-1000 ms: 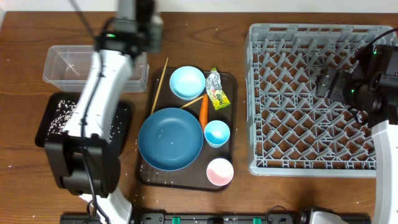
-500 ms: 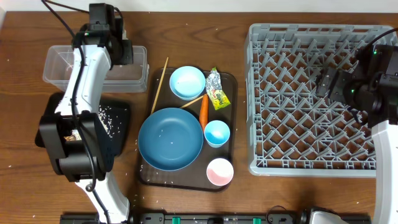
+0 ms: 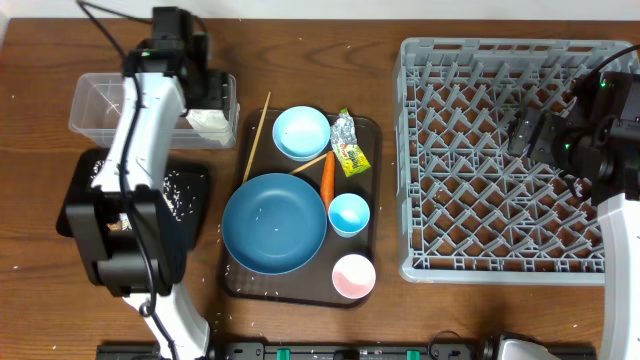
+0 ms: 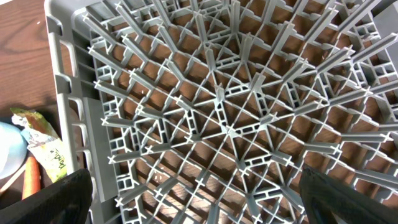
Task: Sort waste into correct bins and load items into the dishwasher rack
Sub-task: 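Carry the tissue left and drop it into the clear container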
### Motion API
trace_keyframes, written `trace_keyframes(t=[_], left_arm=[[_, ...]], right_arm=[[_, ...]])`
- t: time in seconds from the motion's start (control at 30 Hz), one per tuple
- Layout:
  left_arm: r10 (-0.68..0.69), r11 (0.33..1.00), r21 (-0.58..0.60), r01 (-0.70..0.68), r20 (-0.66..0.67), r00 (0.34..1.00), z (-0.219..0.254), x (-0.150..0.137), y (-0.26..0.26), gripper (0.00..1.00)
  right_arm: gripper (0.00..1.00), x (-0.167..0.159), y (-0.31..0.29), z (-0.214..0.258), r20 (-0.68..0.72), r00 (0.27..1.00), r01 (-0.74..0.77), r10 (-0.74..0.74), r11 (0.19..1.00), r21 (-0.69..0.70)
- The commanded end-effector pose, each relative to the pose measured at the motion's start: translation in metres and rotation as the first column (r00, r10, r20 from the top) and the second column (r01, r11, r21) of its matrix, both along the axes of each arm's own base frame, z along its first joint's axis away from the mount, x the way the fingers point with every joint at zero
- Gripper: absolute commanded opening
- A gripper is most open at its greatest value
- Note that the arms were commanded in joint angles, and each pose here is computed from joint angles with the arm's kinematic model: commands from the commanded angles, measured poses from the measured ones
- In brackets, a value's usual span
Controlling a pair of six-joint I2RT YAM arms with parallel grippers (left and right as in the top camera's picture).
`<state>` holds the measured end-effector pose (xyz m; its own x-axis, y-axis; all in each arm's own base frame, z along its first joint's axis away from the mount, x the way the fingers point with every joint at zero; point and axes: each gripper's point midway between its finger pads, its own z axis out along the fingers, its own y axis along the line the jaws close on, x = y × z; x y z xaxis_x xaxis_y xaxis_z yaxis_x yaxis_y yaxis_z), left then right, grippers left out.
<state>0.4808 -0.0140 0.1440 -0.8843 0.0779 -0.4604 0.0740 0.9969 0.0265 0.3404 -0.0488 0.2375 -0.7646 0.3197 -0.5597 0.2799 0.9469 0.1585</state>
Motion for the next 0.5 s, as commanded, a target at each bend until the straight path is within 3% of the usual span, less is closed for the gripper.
trace_keyframes(t=[0.0, 0.17, 0.47], left_arm=[[-0.235, 0.972, 0.0, 0.235, 0.075, 0.969, 0.029, -0.007, -0.069, 0.76], [-0.422, 0.907, 0.024, 0.421, 0.047, 0.906, 0.012, -0.022, -0.144, 0.76], [-0.547, 0.835, 0.017, 0.55, -0.079, 0.833, -0.051, -0.046, -0.211, 0.76]], right_arm=[[0.99, 0.0, -0.004, 0.006, 0.013, 1.0, 0.013, -0.012, 1.0, -0.009], [0.99, -0.003, -0.003, 0.004, 0.001, 1.0, 0.012, -0.012, 1.0, -0.008], [0.99, -0.005, -0.003, 0.002, -0.013, 1.0, 0.012, -0.012, 1.0, -0.006]])
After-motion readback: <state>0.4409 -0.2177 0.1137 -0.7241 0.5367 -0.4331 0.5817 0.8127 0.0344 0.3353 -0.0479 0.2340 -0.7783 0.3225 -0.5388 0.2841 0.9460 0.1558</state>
